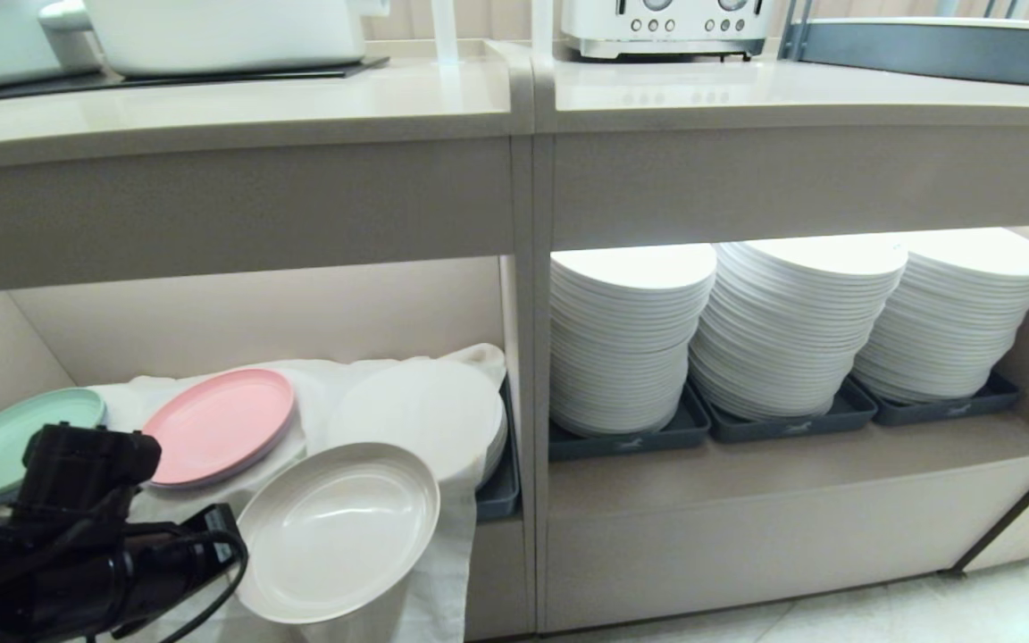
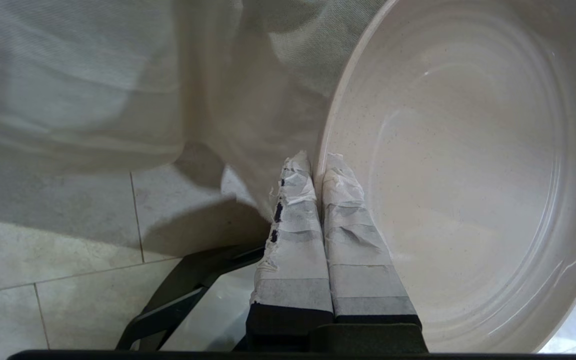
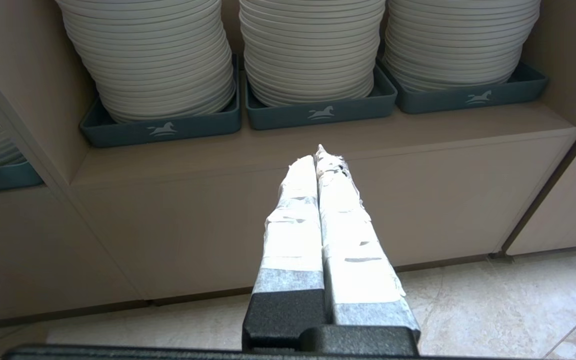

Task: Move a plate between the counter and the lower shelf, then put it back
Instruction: Put the plate

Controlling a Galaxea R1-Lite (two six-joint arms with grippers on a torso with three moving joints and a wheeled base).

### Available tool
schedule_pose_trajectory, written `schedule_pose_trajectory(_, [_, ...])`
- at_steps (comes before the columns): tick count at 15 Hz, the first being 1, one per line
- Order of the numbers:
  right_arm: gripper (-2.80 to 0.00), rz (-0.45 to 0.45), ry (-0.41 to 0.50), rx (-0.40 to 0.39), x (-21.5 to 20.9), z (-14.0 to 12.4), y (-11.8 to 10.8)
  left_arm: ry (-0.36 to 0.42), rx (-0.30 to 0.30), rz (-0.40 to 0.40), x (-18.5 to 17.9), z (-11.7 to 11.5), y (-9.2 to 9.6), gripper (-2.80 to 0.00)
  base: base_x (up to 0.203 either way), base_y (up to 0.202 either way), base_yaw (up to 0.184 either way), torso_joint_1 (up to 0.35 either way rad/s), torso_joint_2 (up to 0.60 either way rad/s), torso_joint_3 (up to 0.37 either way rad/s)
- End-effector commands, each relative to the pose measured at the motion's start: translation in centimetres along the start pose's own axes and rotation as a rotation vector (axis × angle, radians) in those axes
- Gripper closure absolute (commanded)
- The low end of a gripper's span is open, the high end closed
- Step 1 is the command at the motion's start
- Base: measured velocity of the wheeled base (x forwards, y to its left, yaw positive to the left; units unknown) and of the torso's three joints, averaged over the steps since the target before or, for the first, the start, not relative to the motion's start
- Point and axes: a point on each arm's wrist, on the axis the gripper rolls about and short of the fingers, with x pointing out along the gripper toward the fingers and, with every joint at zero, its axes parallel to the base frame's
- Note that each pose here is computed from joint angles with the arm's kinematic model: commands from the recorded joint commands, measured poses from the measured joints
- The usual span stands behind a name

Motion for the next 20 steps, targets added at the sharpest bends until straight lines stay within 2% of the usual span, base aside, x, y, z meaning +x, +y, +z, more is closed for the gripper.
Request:
schedule_pose_trajectory(1, [0.0, -0.001, 0.0, 0.0, 0.0, 0.0, 0.0, -0.006, -0.005, -0.003, -0.2, 0.0, 0.0, 0.0, 0.0, 0.0, 0.0, 0.0, 0.0, 0.0])
schedule_pose_trajectory(4, [0.0, 0.0, -0.001, 0.0, 0.0, 0.0, 0.0, -0.018, -0.021, 0.008, -0.3, 0.2, 0.5, 0.0, 0.0, 0.0, 0.0, 0.0, 0.0, 0.0])
schedule_pose_trajectory(8, [0.0, 0.001, 0.0, 0.0, 0.0, 0.0, 0.0, -0.029, -0.011, 0.05, -0.6, 0.2, 2.0, 0.0, 0.0, 0.0, 0.0, 0.0, 0.0, 0.0])
schedule_pose_trajectory(11, [0.0, 0.001, 0.0, 0.0, 0.0, 0.0, 0.0, -0.056, -0.011, 0.034, -1.5, 0.0, 2.3, 0.0, 0.0, 0.0, 0.0, 0.0, 0.0, 0.0])
schedule_pose_trajectory(15, [0.0, 0.0, -0.001, 0.0, 0.0, 0.0, 0.0, -0.051, -0.008, 0.032, -2.9, -1.0, 2.8, 0.0, 0.0, 0.0, 0.0, 0.0, 0.0, 0.0])
schedule_pose_trajectory(20, [0.0, 0.0, 0.0, 0.0, 0.0, 0.0, 0.0, -0.025, 0.051, 0.015, -5.3, -2.6, 3.0, 0.0, 0.0, 0.0, 0.0, 0.0, 0.0, 0.0])
